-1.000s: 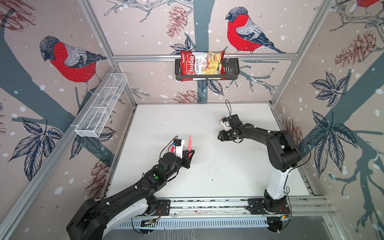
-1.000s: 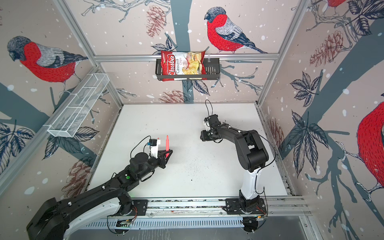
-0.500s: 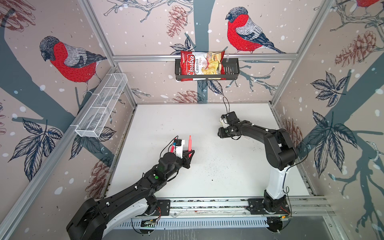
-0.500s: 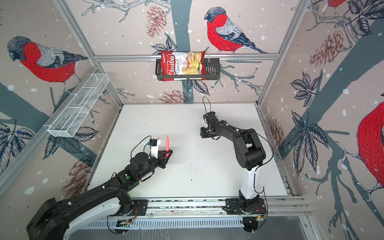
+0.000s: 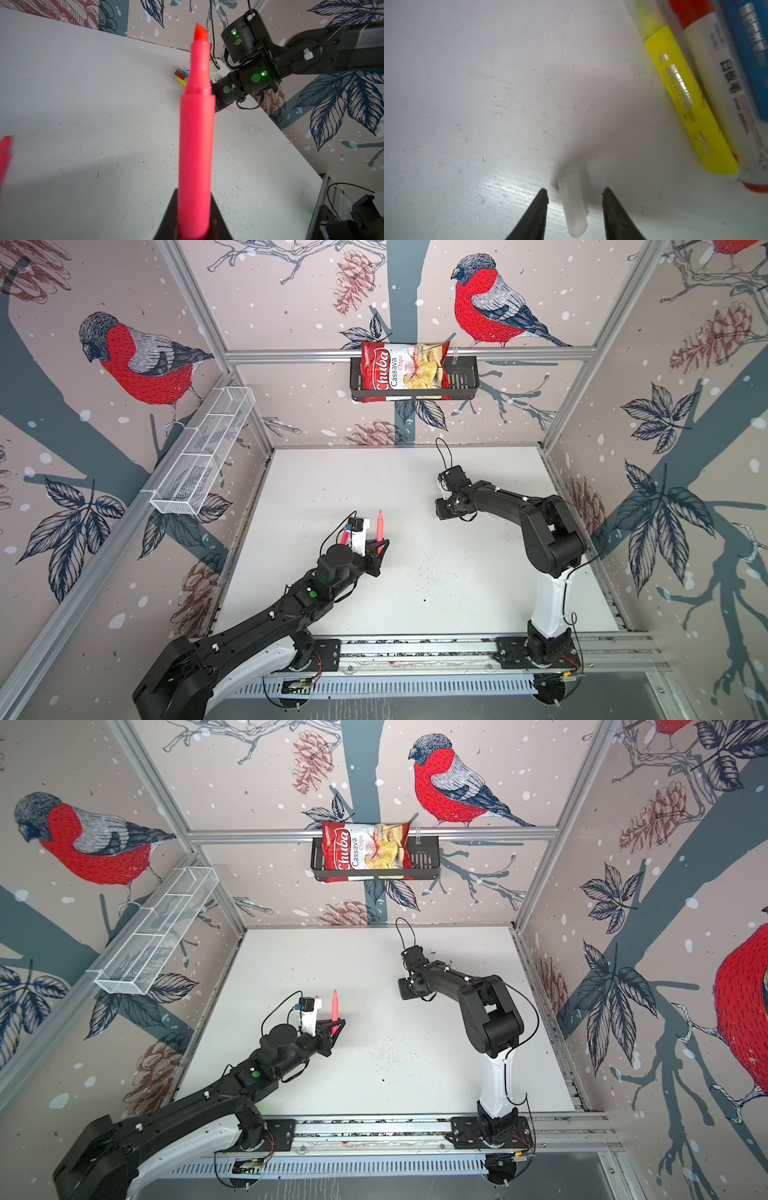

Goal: Insert the pens into the pen caps
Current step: 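Lower the open right gripper onto the clear plastic cap and close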

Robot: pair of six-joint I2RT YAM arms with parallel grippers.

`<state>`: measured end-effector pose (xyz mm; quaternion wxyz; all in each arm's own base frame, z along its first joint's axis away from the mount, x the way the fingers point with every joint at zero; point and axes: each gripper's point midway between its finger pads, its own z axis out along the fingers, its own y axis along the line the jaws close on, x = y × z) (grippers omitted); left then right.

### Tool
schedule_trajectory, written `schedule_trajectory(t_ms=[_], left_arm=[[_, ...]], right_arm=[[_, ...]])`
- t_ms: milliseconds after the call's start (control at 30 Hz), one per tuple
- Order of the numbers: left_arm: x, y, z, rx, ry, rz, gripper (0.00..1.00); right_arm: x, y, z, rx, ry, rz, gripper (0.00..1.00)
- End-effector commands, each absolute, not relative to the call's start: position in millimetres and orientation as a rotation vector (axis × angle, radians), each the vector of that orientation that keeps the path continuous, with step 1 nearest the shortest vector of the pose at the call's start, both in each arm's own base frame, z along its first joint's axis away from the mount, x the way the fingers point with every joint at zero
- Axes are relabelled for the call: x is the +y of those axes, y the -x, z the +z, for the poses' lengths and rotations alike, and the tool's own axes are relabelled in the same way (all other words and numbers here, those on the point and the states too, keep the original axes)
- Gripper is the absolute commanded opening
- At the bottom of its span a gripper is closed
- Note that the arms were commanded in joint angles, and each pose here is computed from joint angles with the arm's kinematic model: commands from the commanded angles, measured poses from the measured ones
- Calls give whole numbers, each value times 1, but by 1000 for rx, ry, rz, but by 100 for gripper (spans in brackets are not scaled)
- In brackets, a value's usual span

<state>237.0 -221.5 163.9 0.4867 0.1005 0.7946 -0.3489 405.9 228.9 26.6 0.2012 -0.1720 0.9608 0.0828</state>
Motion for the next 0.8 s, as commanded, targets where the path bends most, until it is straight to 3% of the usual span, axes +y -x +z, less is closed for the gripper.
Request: schedule_trajectory(t_ms=[0,200,500,767], left_arm=[[-221,-239,168,1913,-240,-846,0],[-219,-238,169,1911,-240,-839,0],[-216,-236,171,1903,-234,-837,0],[-215,-235,171,1899,-236,-839,0]], right_arm=[[226,-401,21,2708,517,185,43],[227,-397,13,2725,532,178,42],[232,-393,18,2721,554,186,21],[256,-391,72,2583,559,418,15]])
